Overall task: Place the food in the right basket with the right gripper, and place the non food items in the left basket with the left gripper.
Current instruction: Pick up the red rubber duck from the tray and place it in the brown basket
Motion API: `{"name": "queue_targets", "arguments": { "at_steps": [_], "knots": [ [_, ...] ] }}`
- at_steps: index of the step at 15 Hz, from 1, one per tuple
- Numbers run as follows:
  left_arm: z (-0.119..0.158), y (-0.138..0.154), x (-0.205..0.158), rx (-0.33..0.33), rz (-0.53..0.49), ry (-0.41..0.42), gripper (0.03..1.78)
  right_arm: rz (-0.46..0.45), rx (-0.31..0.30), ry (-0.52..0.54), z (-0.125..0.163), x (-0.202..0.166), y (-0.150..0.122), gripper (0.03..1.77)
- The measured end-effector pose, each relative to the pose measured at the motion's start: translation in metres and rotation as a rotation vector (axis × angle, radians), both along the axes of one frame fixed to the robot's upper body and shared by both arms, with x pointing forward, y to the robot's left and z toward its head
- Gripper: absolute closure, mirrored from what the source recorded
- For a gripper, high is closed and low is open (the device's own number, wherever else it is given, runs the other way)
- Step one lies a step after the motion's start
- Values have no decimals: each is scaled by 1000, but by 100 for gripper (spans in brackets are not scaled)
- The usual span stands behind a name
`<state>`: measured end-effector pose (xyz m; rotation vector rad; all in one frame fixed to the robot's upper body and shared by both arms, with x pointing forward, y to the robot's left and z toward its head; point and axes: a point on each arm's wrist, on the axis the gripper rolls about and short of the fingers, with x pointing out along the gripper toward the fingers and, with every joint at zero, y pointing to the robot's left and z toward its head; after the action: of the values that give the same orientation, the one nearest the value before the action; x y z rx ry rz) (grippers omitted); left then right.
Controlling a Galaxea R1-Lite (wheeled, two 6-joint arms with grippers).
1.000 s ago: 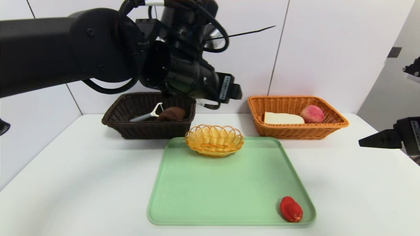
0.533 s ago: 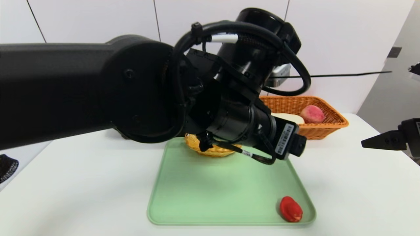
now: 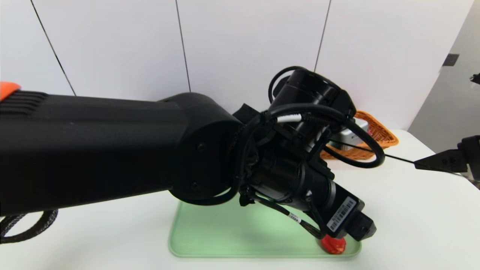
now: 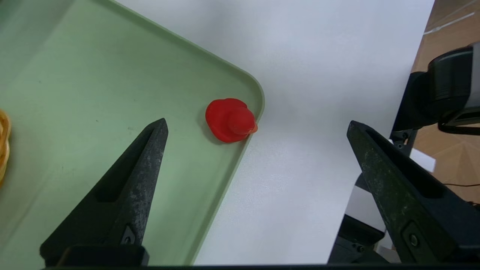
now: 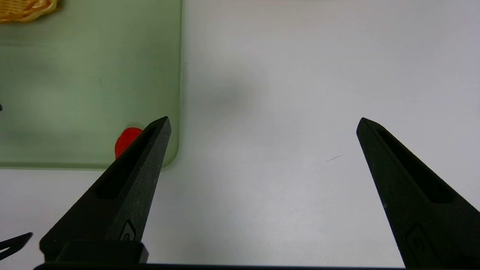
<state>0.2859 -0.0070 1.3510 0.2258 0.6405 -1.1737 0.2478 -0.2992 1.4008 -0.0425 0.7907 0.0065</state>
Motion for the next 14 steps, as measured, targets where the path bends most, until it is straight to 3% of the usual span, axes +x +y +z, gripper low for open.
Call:
{"name": "queue_targets", "arguments": {
  "at_steps": [5, 14],
  "knots": [
    [-38, -23, 2, 4, -53, -52, 12, -13, -4, 16, -4, 0, -2, 9],
    [-68, -38, 5, 57, -30, -47, 12, -24, 3, 21, -6, 0, -3, 9]
  ]
}}
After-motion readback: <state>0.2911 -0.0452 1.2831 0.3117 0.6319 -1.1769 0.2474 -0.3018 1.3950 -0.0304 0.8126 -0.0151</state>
